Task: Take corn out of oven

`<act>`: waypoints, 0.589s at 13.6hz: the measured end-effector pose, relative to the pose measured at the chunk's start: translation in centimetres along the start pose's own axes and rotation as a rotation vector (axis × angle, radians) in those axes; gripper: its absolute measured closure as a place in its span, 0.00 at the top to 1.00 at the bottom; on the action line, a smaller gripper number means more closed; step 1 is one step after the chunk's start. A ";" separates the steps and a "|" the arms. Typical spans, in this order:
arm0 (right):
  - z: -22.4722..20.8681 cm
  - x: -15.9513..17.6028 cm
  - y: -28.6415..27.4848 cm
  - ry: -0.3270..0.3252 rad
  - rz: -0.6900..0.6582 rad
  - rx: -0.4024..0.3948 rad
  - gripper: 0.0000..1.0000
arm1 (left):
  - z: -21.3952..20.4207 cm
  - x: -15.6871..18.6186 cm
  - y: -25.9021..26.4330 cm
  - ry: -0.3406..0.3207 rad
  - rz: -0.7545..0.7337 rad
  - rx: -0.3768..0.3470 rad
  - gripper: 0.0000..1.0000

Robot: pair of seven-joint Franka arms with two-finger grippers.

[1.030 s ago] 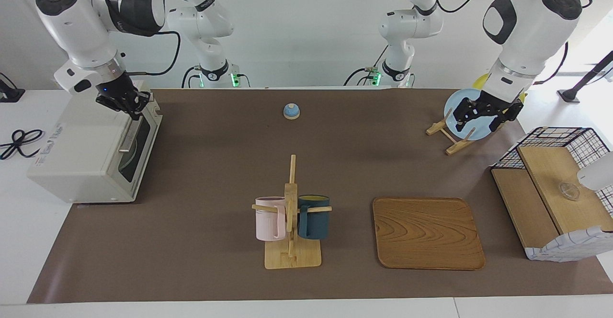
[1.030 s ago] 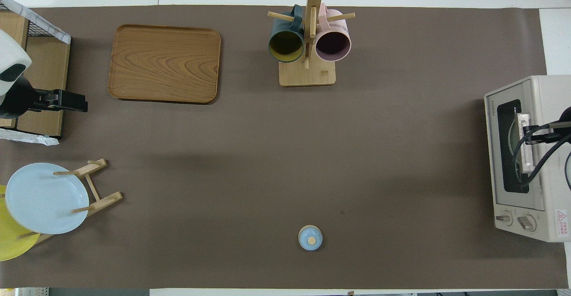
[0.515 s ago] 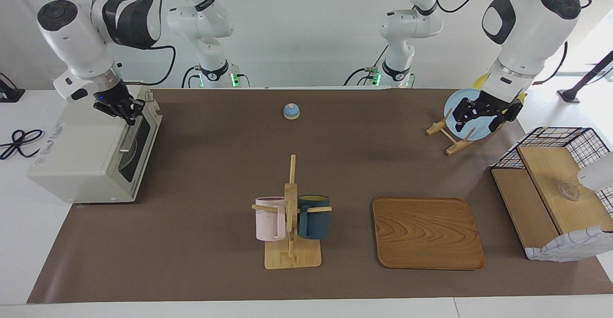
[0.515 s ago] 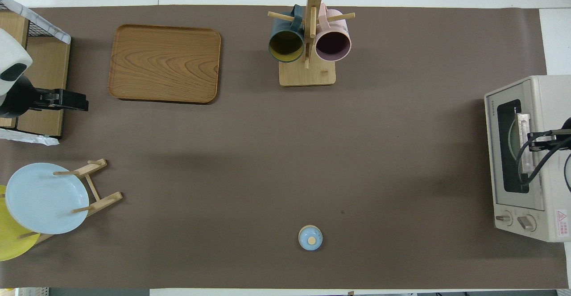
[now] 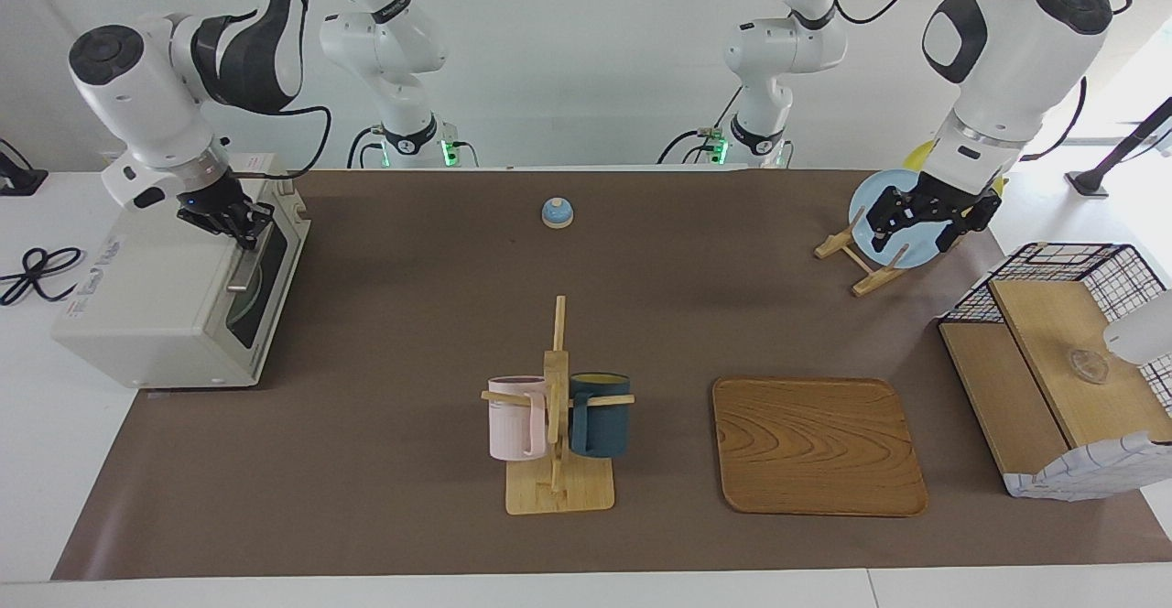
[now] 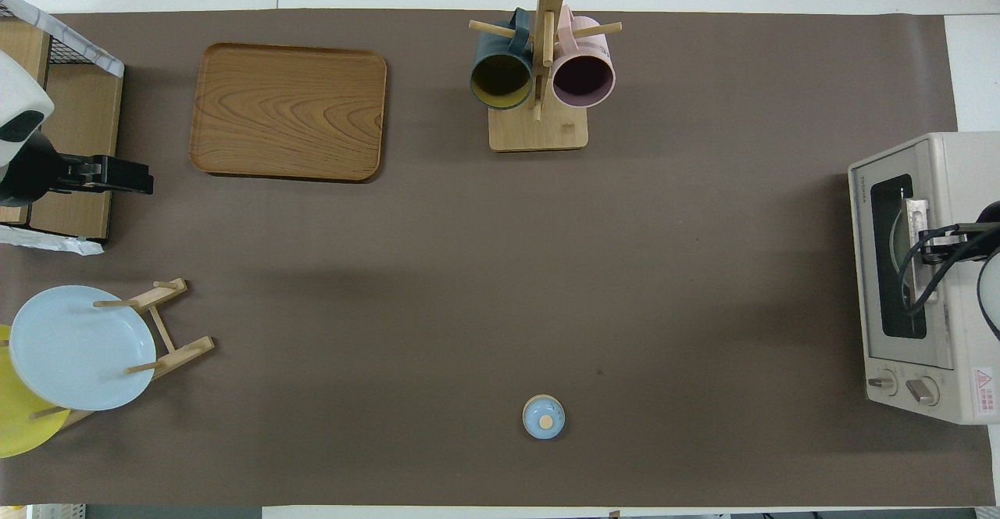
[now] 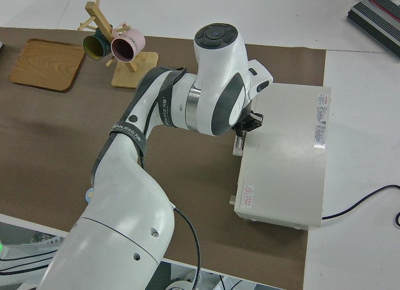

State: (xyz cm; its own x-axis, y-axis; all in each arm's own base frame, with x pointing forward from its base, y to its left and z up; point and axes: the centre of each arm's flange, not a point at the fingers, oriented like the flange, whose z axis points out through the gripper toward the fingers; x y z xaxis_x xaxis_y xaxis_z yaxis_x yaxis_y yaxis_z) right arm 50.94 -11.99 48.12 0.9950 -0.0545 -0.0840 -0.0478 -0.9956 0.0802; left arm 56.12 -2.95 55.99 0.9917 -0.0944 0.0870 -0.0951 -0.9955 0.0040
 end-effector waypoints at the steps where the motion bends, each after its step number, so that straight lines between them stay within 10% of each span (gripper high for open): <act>1: 0.1 0.0 0.2 -0.002 0.004 0.001 0.01 | -0.1 0.0 0.0 0.001 0.001 0.000 1.00; 8: 0.7 -0.1 0.1 -0.013 0.002 0.003 0.01 | -0.2 -0.1 0.0 0.001 0.000 0.000 1.00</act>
State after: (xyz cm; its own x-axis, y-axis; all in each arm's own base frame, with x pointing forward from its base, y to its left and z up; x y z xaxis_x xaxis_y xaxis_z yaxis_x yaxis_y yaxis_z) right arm 50.81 -12.11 47.41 0.9937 -0.0574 -0.0963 -0.0500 -0.9957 0.0775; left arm 56.02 -2.96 56.14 0.9916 -0.0947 0.0881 -0.0954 -0.9954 0.0038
